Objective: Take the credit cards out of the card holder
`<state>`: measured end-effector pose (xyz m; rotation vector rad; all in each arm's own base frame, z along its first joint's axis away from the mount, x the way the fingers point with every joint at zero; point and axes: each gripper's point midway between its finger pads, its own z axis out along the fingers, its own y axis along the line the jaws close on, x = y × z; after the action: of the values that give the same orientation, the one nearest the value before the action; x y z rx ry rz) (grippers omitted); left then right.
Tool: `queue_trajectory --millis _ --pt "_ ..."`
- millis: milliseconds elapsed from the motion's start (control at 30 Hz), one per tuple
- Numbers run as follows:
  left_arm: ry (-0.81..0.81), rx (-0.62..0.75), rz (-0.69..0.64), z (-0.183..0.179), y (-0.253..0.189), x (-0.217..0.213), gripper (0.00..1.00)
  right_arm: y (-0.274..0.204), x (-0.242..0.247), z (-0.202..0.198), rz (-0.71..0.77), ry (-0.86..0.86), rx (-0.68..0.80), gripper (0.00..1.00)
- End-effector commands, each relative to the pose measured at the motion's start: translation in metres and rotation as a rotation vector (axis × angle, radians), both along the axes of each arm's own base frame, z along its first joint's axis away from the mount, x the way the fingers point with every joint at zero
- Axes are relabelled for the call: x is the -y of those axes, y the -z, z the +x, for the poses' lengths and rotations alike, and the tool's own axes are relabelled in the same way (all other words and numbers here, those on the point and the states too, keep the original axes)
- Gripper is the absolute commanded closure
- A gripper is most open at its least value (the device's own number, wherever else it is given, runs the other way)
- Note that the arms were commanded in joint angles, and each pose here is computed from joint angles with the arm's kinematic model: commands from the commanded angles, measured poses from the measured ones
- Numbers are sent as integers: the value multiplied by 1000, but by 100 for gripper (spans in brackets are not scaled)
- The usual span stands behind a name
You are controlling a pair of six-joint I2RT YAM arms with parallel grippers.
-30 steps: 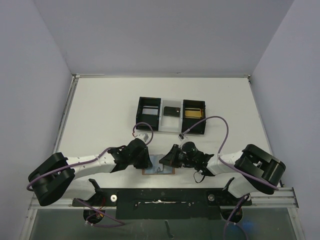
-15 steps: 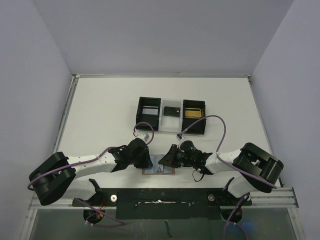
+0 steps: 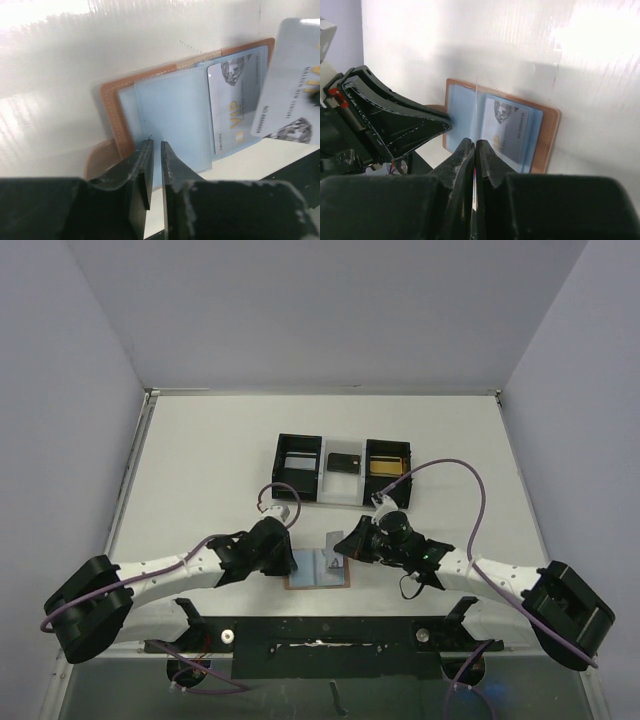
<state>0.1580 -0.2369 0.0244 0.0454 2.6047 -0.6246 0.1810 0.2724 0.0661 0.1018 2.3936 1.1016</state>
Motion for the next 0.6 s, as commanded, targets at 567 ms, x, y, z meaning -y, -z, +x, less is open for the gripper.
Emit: queue_trajectory --millis 567 --pt "123 60 -340 12 -52 74 68 -55 34 35 12 210 260 100"
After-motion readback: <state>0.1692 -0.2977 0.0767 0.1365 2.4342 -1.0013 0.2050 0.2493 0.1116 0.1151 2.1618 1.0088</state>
